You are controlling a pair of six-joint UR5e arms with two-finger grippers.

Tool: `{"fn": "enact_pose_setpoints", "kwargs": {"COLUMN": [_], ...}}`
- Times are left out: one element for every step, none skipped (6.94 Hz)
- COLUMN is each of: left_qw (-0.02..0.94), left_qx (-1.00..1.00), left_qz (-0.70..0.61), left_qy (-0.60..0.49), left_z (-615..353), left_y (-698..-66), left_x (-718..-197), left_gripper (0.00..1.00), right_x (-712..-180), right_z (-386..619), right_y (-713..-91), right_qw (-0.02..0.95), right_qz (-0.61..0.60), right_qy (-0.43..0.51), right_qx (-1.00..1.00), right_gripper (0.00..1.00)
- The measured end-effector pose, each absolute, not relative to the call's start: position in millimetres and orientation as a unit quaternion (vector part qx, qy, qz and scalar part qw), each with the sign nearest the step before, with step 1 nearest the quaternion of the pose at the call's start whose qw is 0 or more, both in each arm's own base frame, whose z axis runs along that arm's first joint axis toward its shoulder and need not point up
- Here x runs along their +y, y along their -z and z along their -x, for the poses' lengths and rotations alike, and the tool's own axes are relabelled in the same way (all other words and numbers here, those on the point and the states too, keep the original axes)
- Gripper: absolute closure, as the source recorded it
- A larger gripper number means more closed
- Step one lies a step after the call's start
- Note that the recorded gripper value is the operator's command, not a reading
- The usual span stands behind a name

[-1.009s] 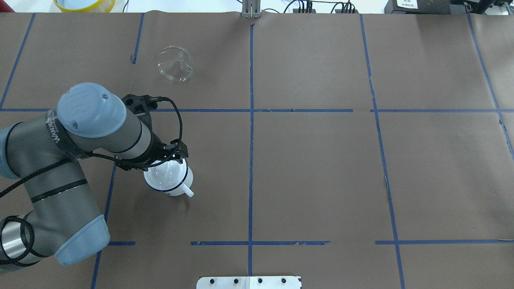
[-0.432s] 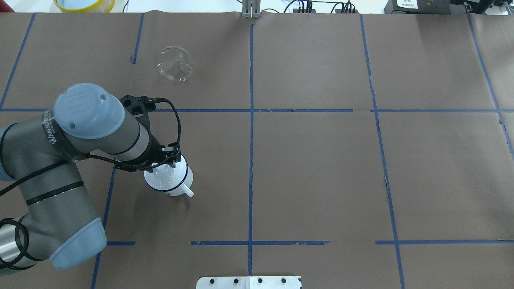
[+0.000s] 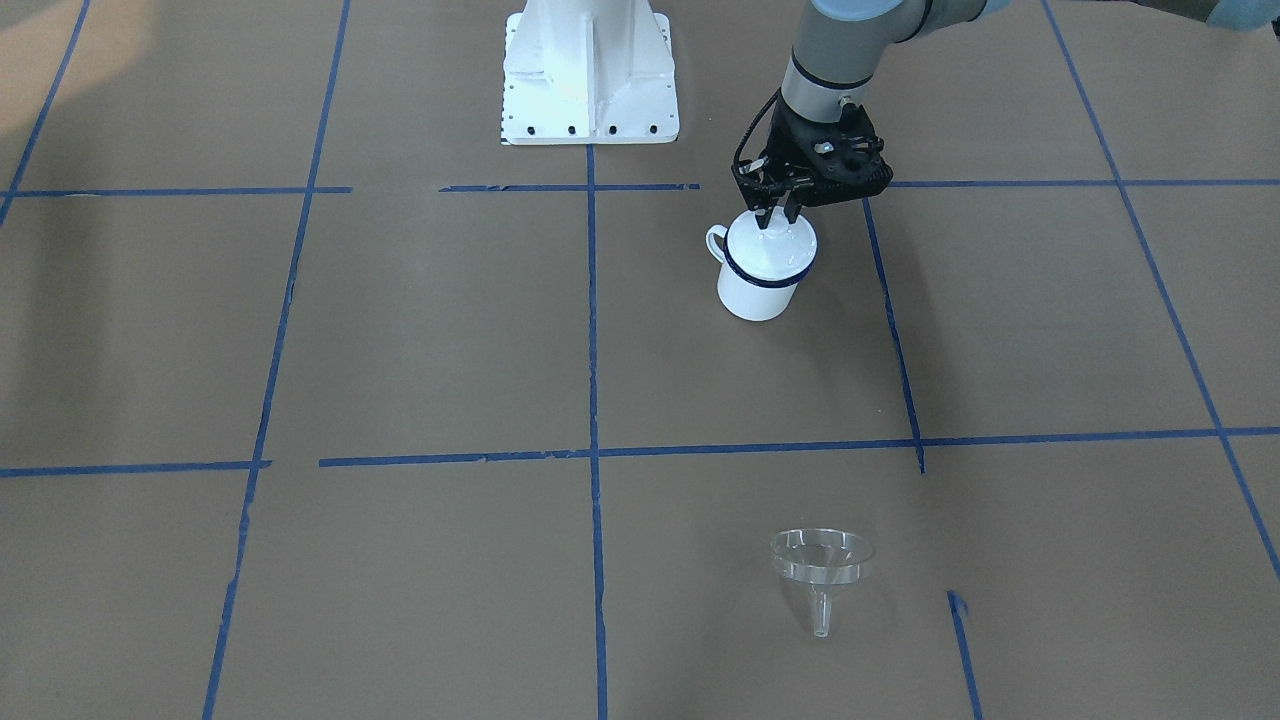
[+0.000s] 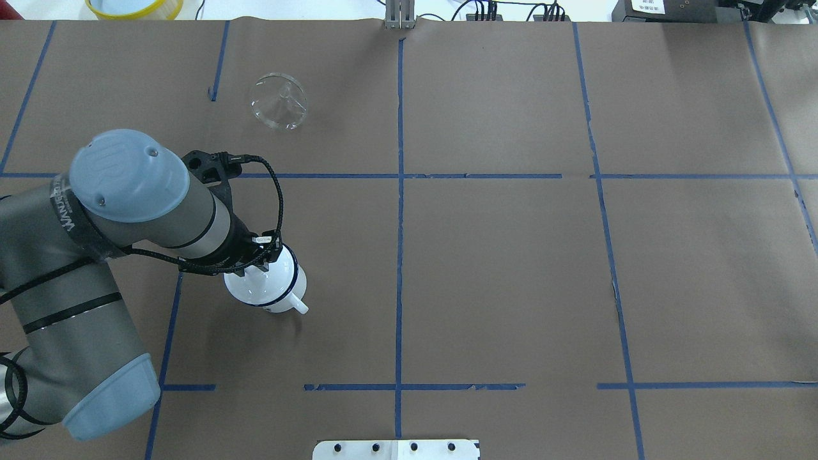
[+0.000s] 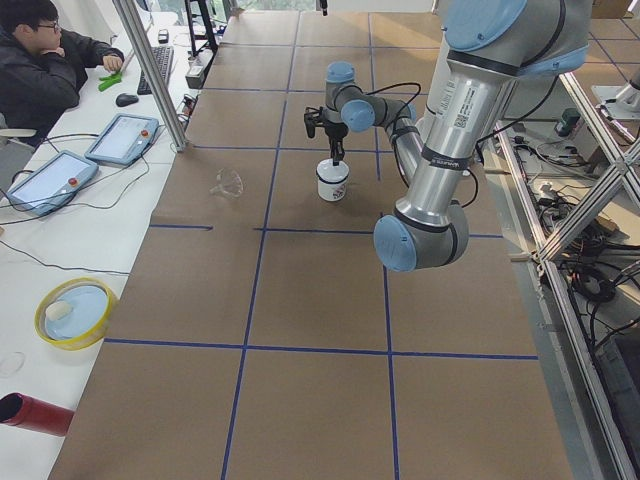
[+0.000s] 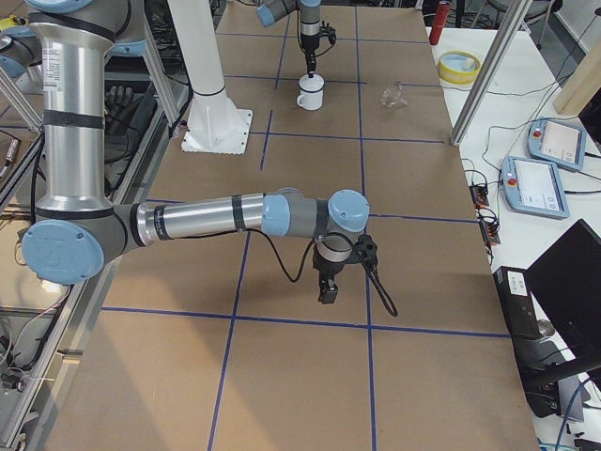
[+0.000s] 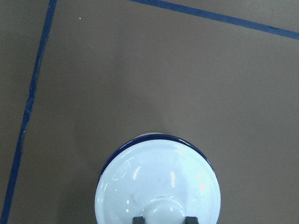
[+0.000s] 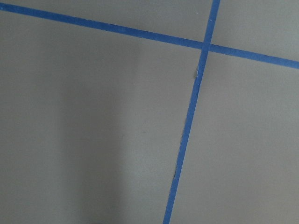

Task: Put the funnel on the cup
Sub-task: 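Grasp the white lid's knob with the left gripper and lift it, then set the white lid on the table beside the mug, release it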

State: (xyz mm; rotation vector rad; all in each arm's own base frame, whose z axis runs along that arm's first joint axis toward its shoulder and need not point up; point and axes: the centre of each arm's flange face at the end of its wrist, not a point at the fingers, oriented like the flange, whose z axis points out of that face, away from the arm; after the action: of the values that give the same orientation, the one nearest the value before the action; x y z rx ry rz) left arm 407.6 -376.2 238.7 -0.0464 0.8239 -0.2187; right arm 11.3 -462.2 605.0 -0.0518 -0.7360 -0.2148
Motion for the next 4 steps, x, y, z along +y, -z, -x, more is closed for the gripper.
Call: {"fn": "enact_pose_setpoints", "kwargs": {"left_qw": [0.909,0.907,0.905,0.906], "left_qx": [0.401,0.407,0.414,0.415], "left_qz": [0.020,0.015,0.005,-0.008], "left_qy": [0.106,0.105,0.096,0.076], "left_z": [-404.2,-396.0,-381.6,-360.6], "left_y": [-236.5,-231.5,-228.9,-236.5], "left_x": [-376.6,-376.6,-372.8,-363.2], "left_gripper": [1.00,1.00,1.00,1.00], "right_x": [-462.3,-462.3,-462.4,-462.3], "right_z": [-11.3,-11.3,-11.3,-11.3], "right_y": [-605.1,-605.2,-605.0,-605.0], "right_qw": [0.927,0.927,0.927,0.927], "right_qz": [0.026,0.026,0.025,0.025], "right_qy": [0.105,0.105,0.105,0.105], "right_qx": [-0.359,-0.359,-0.359,-0.359], "right_gripper": [0.00,0.00,0.00,0.00]}}
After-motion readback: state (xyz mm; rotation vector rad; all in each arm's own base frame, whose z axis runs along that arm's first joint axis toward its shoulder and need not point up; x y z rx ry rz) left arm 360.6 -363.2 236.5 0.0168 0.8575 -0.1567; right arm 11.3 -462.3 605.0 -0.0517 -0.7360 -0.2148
